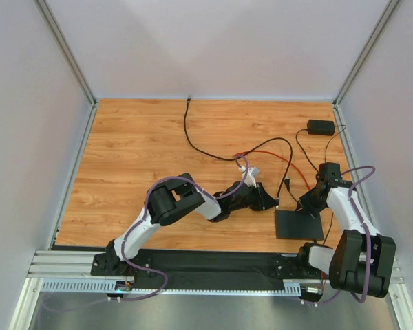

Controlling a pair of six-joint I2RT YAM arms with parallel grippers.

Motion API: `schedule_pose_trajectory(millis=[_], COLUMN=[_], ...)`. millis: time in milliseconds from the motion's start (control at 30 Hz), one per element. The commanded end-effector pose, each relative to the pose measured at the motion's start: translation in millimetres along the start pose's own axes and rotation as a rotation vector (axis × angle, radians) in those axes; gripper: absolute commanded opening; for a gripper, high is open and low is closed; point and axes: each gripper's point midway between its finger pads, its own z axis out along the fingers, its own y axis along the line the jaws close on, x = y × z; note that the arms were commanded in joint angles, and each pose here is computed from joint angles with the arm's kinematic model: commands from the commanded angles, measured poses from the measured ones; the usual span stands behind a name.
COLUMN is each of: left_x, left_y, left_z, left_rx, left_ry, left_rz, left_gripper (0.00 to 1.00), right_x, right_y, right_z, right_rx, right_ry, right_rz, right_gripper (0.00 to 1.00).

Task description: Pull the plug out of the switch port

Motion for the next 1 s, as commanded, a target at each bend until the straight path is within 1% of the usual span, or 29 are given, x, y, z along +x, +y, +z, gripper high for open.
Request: schedule_pose_trajectory(millis=[0, 33, 133, 233, 267, 300, 333, 367, 400, 433, 467, 533, 567, 600, 633, 667, 700, 733, 800, 867, 900, 933, 967], left_x=[-5, -6, -13, -26, -35, -34, -41, -53, -59, -65, -81, -95, -108, -111, -116, -127, -130, -134, -142, -127, -124, -113, -107], left_y=[39, 43, 36, 28, 16, 18, 19, 9, 7, 6, -11, -7, -22, -13, -12, -24, -15, -18, -34, -36, -55, -47, -51], left_z=[-6, -9, -10, -13, -16, -20, -24, -31, -35, -41, -50, -65, -76, -87, -95, -108, -118, -122, -122, -110, -100, -89, -82], left_rx=[-0.120, -0.133, -0.113, -0.128, -0.119, -0.139, -0.164, -0.171, -0.177, -0.194, -0.177, -0.230, -0.222, -0.269, -0.289, -0.288, -0.322, -0.319, -0.286, -0.241, -0.161, -0.142, -0.112], left_ry=[-0.024, -0.032, -0.041, -0.056, -0.065, -0.049, -0.069, -0.083, -0.084, -0.089, -0.118, -0.116, -0.139, -0.137, -0.141, -0.174, -0.180, -0.183, -0.159, -0.054, -0.020, 0.024, 0.046], left_rz=[0.049, 0.039, 0.037, 0.090, 0.112, 0.155, 0.178, 0.197, 0.244, 0.263, 0.287, 0.357, 0.381, 0.397, 0.427, 0.439, 0.450, 0.465, 0.533, 0.573, 0.576, 0.572, 0.571], left_gripper=[0.00, 0.00, 0.00, 0.00, 0.00, 0.00, 0.00, 0.00, 0.00, 0.00, 0.00, 0.00, 0.00, 0.00, 0.00, 0.00, 0.00, 0.00, 0.00, 0.01, 0.19, 0.32, 0.39], right_x=[10, 11, 9, 9, 9, 9, 9, 8, 7, 6, 6, 4, 3, 2, 2, 2, 2, 1, 2, 1, 0, -1, 3], right_y=[-33, -34, -33, -32, -31, -31, -30, -29, -28, -27, -25, -24, -22, -22, -20, -19, -19, -19, -16, -15, -14, -14, -10], right_z=[23, 23, 22, 21, 21, 21, 21, 20, 20, 20, 19, 18, 17, 16, 16, 16, 17, 17, 18, 18, 17, 17, 15], right_rx=[0.144, 0.146, 0.143, 0.137, 0.132, 0.130, 0.124, 0.117, 0.110, 0.106, 0.097, 0.087, 0.082, 0.080, 0.070, 0.065, 0.061, 0.059, 0.050, 0.050, 0.047, 0.047, 0.025], right_ry=[0.013, 0.015, 0.010, 0.004, 0.006, 0.006, 0.005, 0.002, -0.002, -0.006, -0.011, -0.018, -0.023, -0.025, -0.028, -0.029, -0.028, -0.030, -0.020, -0.020, -0.022, -0.022, 0.000], right_rz=[-0.005, -0.005, -0.007, -0.008, -0.008, -0.012, -0.012, -0.015, -0.017, -0.020, -0.020, -0.030, -0.035, -0.039, -0.039, -0.041, -0.047, -0.050, -0.053, -0.059, -0.061, -0.062, -0.060], right_gripper=[0.13, 0.13, 0.13, 0.13, 0.13, 0.13, 0.13, 0.13, 0.13, 0.13, 0.13, 0.13, 0.13, 0.13, 0.13, 0.13, 0.13, 0.13, 0.13, 0.13, 0.14, 0.14, 0.14])
